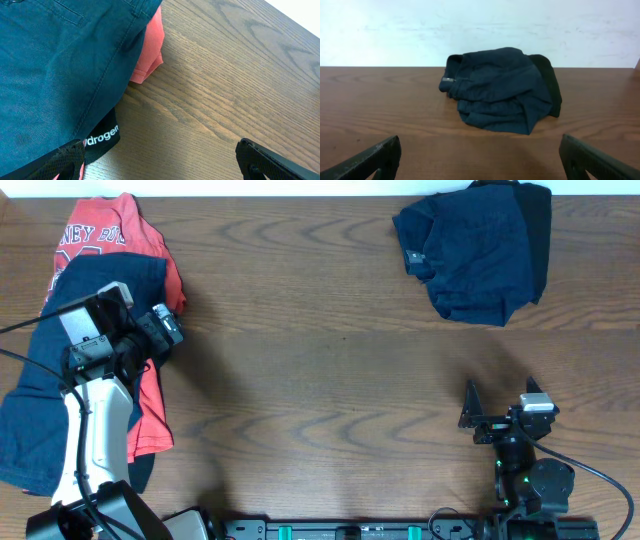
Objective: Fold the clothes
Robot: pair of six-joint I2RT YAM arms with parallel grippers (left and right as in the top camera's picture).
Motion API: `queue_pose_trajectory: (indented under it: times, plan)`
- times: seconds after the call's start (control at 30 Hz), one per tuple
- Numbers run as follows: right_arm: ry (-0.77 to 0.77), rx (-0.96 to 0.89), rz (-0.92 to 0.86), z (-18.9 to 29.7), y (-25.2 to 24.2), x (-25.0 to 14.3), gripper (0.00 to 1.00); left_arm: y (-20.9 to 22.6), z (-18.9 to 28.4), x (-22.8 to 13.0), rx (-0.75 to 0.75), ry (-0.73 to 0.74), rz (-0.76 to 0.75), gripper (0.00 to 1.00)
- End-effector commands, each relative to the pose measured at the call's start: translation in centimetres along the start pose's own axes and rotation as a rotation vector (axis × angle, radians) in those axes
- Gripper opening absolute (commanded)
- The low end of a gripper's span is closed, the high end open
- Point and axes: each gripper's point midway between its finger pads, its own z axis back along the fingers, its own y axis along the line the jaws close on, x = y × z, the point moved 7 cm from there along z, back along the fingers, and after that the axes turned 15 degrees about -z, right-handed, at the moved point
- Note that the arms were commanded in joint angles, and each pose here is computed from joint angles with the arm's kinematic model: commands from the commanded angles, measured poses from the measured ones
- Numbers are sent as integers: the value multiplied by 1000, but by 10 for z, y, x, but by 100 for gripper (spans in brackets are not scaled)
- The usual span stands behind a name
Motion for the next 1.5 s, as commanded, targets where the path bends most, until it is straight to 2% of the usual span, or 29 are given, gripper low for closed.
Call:
queue_pose_trajectory:
  times: [0.0,0.2,0.4,0.47,0.63,0.73,0.9,1.1,1.33,1.47]
  plan:
    - [-4,-2,-12,0,0,-1,99,1,-3,-6,7,18,-2,98]
    - [-4,-2,-12,0,0,-1,99,-4,17,-5,12,10,-3,98]
    - [-4,-2,-12,0,0,-1,99,-26,48,0,-18,-66,-67,98]
    - [-4,-2,-12,0,0,-1,99,-42,58,-2,-45,-101,-175,98]
    - [-4,-2,-12,0,0,-1,99,-88,79,-15,-119,-245,-554,98]
    - [-4,-2,-12,0,0,-1,99,-103,92,-26,-142,-341,-659,98]
    - [-4,-2,-12,0,0,-1,99,-108,101,-47,-146,-470,-694,98]
    - [-4,-2,-12,0,0,-1,99,-101,97,-83,-135,-552,-702,98]
    - [-4,-2,-12,0,0,-1,99,-93,98,-105,-88,-712,-642,98]
    - [-4,-2,-12,0,0,-1,99,-89,97,-113,-61,-746,-622,98]
